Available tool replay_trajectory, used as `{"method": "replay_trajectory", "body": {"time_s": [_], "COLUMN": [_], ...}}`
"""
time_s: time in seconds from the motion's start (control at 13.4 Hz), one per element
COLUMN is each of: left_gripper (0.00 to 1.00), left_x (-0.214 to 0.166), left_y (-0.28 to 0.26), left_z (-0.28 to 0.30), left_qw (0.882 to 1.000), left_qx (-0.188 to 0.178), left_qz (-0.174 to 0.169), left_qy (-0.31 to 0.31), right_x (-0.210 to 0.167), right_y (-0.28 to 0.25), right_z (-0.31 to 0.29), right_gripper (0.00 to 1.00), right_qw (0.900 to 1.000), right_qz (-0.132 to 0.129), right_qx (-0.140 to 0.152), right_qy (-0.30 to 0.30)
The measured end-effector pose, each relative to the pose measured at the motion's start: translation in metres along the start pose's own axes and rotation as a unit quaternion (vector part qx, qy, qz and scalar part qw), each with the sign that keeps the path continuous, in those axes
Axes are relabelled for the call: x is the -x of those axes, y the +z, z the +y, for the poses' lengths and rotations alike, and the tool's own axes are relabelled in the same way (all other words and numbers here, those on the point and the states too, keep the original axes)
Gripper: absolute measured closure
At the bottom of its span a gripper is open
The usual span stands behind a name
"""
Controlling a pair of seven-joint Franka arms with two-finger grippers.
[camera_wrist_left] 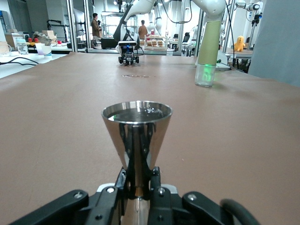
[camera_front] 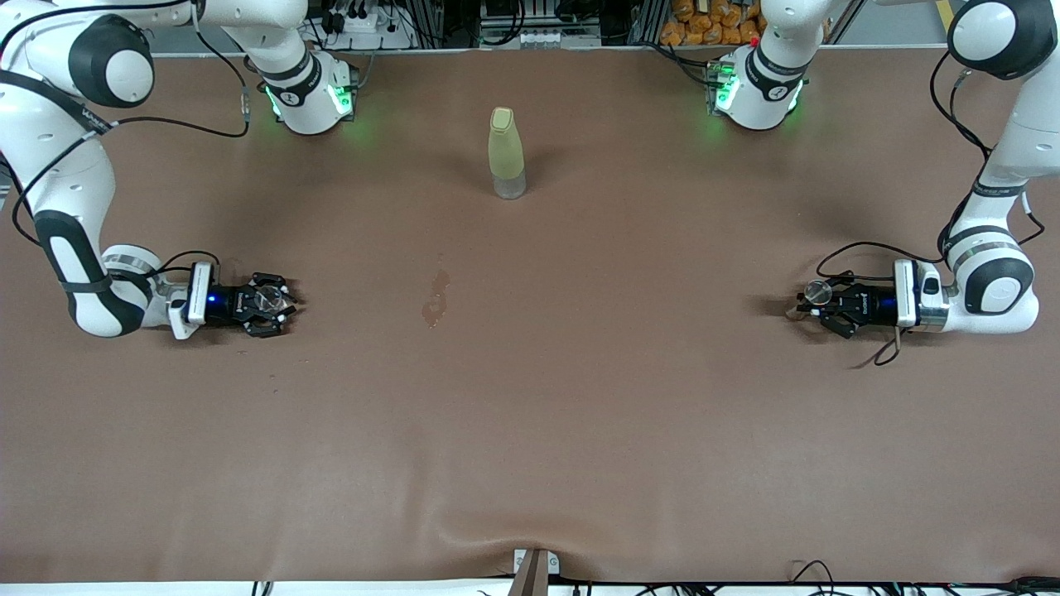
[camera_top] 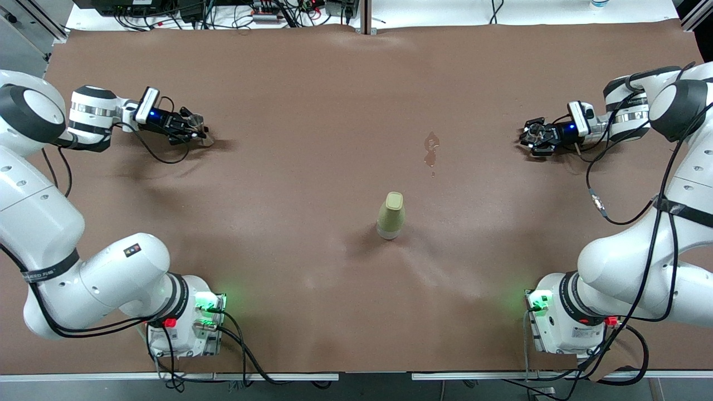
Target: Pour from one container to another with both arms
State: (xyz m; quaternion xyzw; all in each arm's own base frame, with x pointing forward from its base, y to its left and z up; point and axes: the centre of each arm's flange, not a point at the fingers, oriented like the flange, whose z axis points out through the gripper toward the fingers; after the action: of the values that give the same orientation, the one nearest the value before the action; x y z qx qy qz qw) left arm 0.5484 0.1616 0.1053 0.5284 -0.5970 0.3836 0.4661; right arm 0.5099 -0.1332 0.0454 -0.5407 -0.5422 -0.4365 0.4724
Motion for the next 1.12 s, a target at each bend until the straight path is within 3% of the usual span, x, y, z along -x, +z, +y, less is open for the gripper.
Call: {"method": "replay_trajectory", "body": {"time_s": [0.15, 0.3, 0.52, 0.67, 0.9, 1.12], "left_gripper": [0.79, 0.79, 0.79, 0.79, 0.79, 0.79], "left_x": [0.000, 0.000, 0.003, 0.007, 0.014, 0.019], "left_y": [-0.004, -0.005, -0.008, -0.006, -0.001, 0.003], "left_z": [0.000, 0.001, 0.005, 0.007, 0.009, 0.012], "left_qw": [1.000, 1.000, 1.000, 1.000, 1.000, 1.000], "left_qx": [-0.003, -0.004, -0.006, -0.003, -0.002, 0.000], "left_qz": [-0.001, -0.001, 0.005, 0.012, 0.018, 0.026], "left_qy": [0.001, 0.001, -0.002, -0.005, 0.005, 0.017], "right_x": [0.000, 0.000, -0.002, -0.004, -0.008, -0.016], "right_y": [0.000, 0.000, -0.001, -0.003, -0.010, -0.034], "right_z": [0.000, 0.001, 0.003, 0.008, 0.017, 0.028], "right_gripper": [0.62, 0.38, 0.26, 0.04, 0.00, 0.00], "right_qw": [1.000, 1.000, 1.000, 1.000, 0.999, 0.997], "right_qz": [-0.001, -0.001, -0.003, -0.005, -0.018, -0.069], "right_qx": [0.000, 0.000, 0.000, 0.001, 0.005, 0.017], "right_qy": [0.000, -0.001, -0.007, -0.020, -0.035, -0.032]}}
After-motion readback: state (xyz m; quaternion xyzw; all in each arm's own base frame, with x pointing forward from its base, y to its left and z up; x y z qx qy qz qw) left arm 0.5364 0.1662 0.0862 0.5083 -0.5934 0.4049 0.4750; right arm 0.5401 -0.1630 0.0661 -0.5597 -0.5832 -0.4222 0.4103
